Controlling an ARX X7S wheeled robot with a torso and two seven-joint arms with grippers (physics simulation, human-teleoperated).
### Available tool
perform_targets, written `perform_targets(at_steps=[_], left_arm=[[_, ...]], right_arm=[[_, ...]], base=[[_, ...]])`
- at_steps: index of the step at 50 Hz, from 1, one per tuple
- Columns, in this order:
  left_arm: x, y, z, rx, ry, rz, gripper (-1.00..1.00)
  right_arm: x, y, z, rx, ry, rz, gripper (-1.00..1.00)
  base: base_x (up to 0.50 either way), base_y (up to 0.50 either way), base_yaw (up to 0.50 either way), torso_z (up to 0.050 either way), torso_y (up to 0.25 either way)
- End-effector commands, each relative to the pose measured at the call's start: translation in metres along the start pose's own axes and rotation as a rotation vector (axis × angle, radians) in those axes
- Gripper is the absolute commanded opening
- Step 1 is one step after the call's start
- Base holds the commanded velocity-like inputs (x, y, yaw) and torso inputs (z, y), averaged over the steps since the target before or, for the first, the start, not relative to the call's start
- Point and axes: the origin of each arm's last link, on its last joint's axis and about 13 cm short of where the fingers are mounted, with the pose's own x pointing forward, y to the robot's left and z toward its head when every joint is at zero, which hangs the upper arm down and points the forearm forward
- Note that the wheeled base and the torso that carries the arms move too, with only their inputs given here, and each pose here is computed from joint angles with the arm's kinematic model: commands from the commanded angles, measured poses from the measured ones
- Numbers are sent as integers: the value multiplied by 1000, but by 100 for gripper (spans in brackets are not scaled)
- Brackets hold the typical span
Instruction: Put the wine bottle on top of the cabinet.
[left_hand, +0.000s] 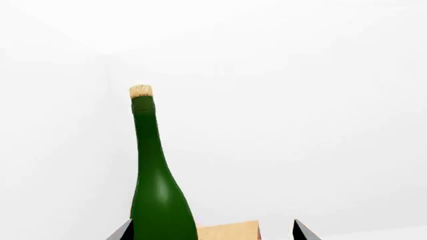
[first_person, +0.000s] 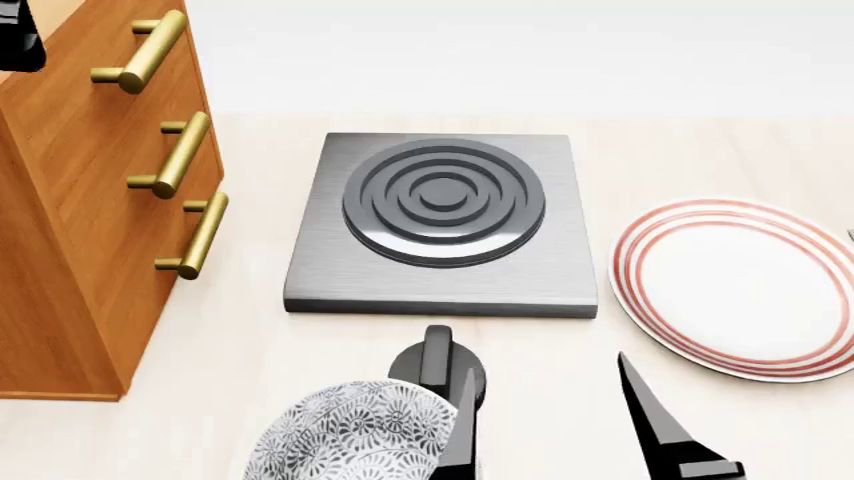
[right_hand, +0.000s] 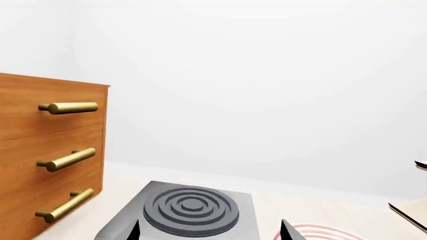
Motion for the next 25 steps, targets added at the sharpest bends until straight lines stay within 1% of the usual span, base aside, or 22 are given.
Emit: perform_targets(at_steps=[1,2,3,4,6,7,8,11,12,14,16,19,20,21,23,25], left_arm=[[-56,-21,1,-19,-102,-140,100],[-63,-23,-1,-89,-106,-127,100],[-68,-24,-2,-48,-111,-141,100],[-75,-27,-5,-70,-111,-143,100],[-90,-30,-8,-62,-117,-150,100],[-95,-32,-10,-81,-112,-165,100],[-105,-36,-13,-94,-105,-185,100],[-116,-40,-15,-94,-102,-203,100],[-123,-43,-17,-109,-98,-228,100],[-129,-46,-19,-111,-104,-231,100],[-138,-52,-23,-131,-96,-262,100],[-145,-56,-29,-129,-80,-278,100],[-147,-57,-30,-140,-73,-280,100],[-151,-60,-32,-131,-61,-310,100],[-153,-62,-33,-148,-54,-307,100],[-156,-64,-35,-136,-48,-316,100]], right_arm=[[0,-2,1,-2,-5,-7,100],[0,-3,1,1,-4,-12,100],[0,-4,2,-1,-4,-14,100],[0,-4,3,0,-6,-16,100],[0,-4,3,0,-7,-17,100],[0,-4,3,0,-8,-18,100],[0,-4,2,0,-6,-17,100],[0,-3,1,-2,-3,-15,100],[0,-3,2,-4,-3,-13,100],[0,-3,2,-4,-3,-14,100],[0,-3,2,-6,-4,-13,100],[0,-3,3,-5,-5,-13,100],[0,-3,2,-6,-5,-13,100],[0,-3,3,-4,-5,-13,100],[0,-3,3,-4,-7,-11,100],[0,-2,4,-3,-7,-11,100]], base=[[0,0,0,0,0],[0,0,0,0,0],[0,0,0,0,0],[0,0,0,0,0],[0,0,0,0,0],[0,0,0,0,0],[0,0,0,0,0],[0,0,0,0,0],[0,0,0,0,0],[0,0,0,0,0],[0,0,0,0,0],[0,0,0,0,0],[0,0,0,0,0],[0,0,0,0,0],[0,0,0,0,0],[0,0,0,0,0]])
